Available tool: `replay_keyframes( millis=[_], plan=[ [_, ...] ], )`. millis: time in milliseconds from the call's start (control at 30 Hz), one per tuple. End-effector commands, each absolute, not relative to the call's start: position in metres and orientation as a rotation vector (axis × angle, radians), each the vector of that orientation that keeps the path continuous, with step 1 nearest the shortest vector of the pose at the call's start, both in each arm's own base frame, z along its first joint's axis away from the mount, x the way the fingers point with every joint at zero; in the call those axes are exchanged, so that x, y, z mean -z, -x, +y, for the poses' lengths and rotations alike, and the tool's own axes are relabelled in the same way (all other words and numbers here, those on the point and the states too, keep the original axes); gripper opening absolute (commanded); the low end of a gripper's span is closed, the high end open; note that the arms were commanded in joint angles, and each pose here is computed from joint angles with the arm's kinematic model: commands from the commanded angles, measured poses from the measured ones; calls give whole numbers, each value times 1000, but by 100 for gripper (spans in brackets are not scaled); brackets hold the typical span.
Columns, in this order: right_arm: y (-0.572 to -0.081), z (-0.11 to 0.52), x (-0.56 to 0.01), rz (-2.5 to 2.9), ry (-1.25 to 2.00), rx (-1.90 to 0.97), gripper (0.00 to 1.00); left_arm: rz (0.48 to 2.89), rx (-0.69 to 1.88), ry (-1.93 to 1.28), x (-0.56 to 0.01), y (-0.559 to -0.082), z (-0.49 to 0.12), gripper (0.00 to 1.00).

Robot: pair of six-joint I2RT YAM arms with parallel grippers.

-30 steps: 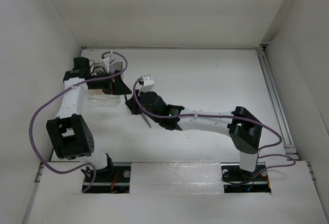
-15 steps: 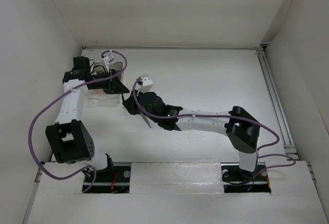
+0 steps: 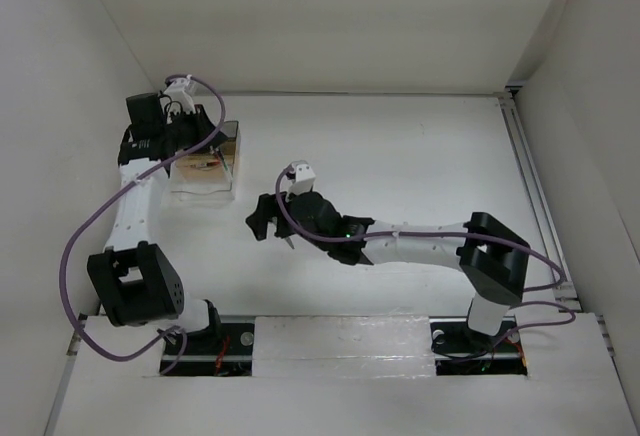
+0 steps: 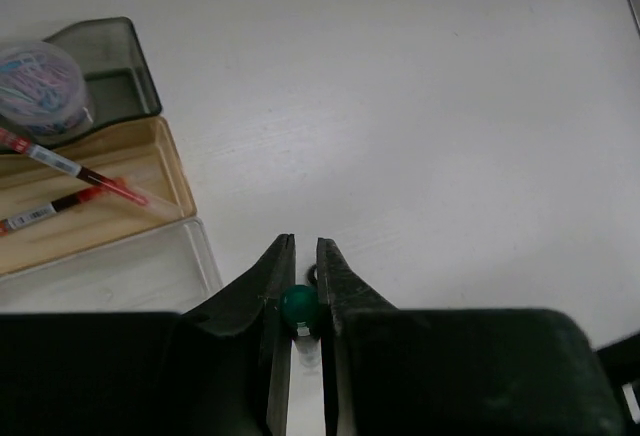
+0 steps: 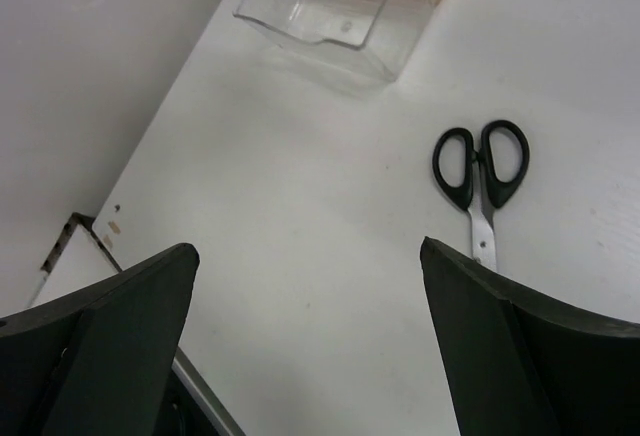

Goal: Sort the stationery into containers
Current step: Place the pen in the storage box.

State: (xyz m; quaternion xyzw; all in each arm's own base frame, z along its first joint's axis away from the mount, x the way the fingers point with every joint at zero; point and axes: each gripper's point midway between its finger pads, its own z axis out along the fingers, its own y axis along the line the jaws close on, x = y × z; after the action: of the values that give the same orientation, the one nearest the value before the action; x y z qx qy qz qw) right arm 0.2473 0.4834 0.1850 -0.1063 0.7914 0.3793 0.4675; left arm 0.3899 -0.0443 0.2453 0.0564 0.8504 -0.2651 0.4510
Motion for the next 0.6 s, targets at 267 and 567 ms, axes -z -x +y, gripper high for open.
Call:
replay_keyframes(
  millis=[267, 567],
  plan=[
    [-224, 434, -185, 1933, 314, -907, 99, 1919, 473, 150, -253, -491, 17, 0],
    [-210, 414, -168, 1979, 341, -899, 99, 1895, 386, 252, -238, -535, 43, 0]
  ],
)
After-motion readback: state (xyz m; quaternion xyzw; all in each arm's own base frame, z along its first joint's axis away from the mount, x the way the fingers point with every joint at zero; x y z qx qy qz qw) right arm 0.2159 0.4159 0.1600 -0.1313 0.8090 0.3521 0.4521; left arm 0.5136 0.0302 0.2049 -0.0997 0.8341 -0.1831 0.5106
